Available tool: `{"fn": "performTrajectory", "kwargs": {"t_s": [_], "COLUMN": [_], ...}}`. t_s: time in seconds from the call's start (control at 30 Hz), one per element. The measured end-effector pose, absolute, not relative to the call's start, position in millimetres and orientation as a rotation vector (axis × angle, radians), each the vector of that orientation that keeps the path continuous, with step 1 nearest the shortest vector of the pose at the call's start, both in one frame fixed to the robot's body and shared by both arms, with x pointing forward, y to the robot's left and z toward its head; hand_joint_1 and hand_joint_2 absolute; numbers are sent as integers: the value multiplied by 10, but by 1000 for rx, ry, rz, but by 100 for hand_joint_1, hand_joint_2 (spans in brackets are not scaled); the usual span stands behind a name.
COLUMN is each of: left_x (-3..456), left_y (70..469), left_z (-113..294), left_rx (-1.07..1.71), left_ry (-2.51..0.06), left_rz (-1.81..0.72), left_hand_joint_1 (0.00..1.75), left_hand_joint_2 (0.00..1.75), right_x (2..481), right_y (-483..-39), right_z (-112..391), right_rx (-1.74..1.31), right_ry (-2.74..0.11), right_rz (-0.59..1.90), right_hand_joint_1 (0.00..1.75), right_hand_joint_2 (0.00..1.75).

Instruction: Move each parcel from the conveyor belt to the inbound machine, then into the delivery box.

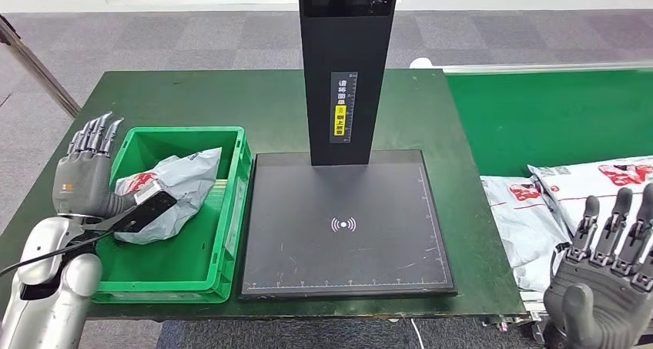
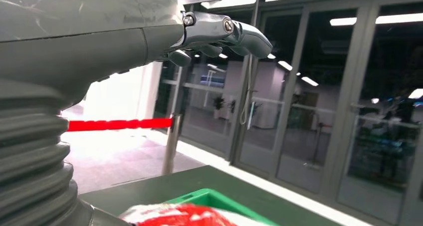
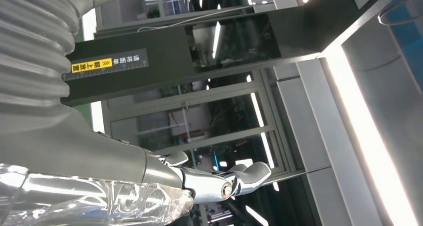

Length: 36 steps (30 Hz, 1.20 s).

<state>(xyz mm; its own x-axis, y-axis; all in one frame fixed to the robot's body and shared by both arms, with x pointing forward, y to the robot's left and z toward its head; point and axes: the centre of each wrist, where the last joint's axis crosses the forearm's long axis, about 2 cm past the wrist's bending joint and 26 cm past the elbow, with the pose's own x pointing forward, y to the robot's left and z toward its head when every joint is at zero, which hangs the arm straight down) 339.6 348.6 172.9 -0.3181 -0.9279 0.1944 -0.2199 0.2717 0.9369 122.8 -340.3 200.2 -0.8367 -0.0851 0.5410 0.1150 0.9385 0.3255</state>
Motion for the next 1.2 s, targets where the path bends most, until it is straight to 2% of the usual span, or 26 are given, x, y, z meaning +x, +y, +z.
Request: {"fn": "performTrajectory", "kwargs": {"t_s": [0.7, 1.0, 1.2], "left_x": [2992, 2918, 2987], "left_y": [3014, 2922, 2916], "left_z": [2235, 2368, 2381], "left_rx": [1017, 870, 571], "left_ry": [-2063, -2131, -2118], "left_rz": [-1106, -1081, -1025], "left_hand_joint_1": [0, 0, 0], "left_hand_joint_2": [175, 175, 175], "right_x": [1184, 1184, 1208], "right_y": [-3393, -3393, -3397], "right_z": [1997, 2018, 2031], "right_rx": [-14, -17, -48], "right_ry": [-2524, -2521, -2516], "right_rz": [-483, -517, -523], "right_hand_joint_1": [0, 0, 0], "right_hand_joint_2": [175, 175, 175]}}
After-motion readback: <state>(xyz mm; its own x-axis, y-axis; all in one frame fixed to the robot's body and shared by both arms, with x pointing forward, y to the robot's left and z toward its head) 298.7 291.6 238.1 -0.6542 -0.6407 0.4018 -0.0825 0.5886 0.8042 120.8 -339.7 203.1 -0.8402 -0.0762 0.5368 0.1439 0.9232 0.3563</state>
